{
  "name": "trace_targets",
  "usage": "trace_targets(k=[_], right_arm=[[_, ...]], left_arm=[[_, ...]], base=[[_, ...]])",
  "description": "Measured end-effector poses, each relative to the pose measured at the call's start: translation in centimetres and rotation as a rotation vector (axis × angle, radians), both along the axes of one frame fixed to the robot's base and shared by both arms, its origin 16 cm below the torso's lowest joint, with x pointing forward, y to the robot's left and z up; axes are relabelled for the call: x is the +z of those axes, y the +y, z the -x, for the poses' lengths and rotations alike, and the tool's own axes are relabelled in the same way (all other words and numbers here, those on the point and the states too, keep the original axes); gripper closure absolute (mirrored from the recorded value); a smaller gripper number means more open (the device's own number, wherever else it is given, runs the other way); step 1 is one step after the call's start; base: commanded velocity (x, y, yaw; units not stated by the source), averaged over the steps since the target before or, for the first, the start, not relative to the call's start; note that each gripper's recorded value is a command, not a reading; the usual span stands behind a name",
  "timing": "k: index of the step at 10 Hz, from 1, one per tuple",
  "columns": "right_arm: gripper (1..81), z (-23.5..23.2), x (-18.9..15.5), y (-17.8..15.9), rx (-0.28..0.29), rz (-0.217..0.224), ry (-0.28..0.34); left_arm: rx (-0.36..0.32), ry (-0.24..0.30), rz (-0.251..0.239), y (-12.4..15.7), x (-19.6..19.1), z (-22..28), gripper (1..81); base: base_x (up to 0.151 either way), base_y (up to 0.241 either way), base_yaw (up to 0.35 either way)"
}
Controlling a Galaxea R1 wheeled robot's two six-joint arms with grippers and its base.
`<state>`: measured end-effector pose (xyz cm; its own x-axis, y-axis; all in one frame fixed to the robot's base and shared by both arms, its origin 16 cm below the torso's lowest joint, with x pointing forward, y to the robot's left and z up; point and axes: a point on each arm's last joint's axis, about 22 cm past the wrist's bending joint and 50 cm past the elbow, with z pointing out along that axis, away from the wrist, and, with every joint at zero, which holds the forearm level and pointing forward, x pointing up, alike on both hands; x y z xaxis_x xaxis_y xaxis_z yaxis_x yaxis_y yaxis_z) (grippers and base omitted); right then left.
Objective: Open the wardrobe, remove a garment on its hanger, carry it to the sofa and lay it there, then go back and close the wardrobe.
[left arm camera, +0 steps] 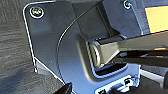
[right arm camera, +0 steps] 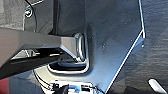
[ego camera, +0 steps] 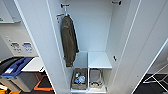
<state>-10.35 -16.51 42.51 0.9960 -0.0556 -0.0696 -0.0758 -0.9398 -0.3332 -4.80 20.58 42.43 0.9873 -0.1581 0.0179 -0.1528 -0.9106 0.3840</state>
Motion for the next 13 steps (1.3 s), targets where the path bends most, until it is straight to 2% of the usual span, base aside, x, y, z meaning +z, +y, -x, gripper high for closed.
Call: trace_targets(k=[2,3,4,6,8,9,10,11,13], right_arm=[[1.0,0.0,0.0,0.1,-0.001,-0.003,0.001],[1.0,0.0,0.0,-0.1,0.000,0.001,0.000],[1.0,-0.1,0.0,-0.1,-0.001,0.001,0.000],[1.0,0.0,0.1,0.4,-0.009,-0.008,0.004],[1.0,1.6,0.3,0.8,-0.015,-0.007,0.050],[1.0,2.0,0.3,0.9,-0.006,-0.002,0.070],[1.0,1.9,0.2,0.9,-0.004,0.001,0.074],[1.0,0.7,-0.1,0.6,0.013,0.013,0.072],[1.0,0.4,-0.3,0.1,0.048,0.027,0.073]], left_arm=[[0.159,0.080,-0.025,0.5,0.0,1.5,1.0],[0.177,0.111,-0.080,1.3,-0.3,2.8,1.0],[0.151,0.124,-0.134,1.8,-0.6,3.7,1.0],[0.055,0.110,-0.157,1.2,-0.7,4.0,1.0],[-0.035,0.136,-0.195,2.2,-0.8,5.1,1.0],[-0.018,0.169,-0.196,2.2,-0.7,5.6,1.0],[0.042,0.194,-0.181,1.6,-0.6,5.5,1.0],[0.090,0.191,-0.160,1.1,-0.5,4.8,1.0],[0.135,0.152,-0.139,0.7,-0.7,3.0,1.0]], base=[[0.000,0.000,0.000],[0.000,0.000,0.000],[0.000,0.000,0.000],[0.000,0.000,0.000],[0.000,0.000,0.000],[0.000,0.000,0.000],[0.000,0.000,0.000],[0.000,0.000,0.000],[0.000,0.000,0.000]])
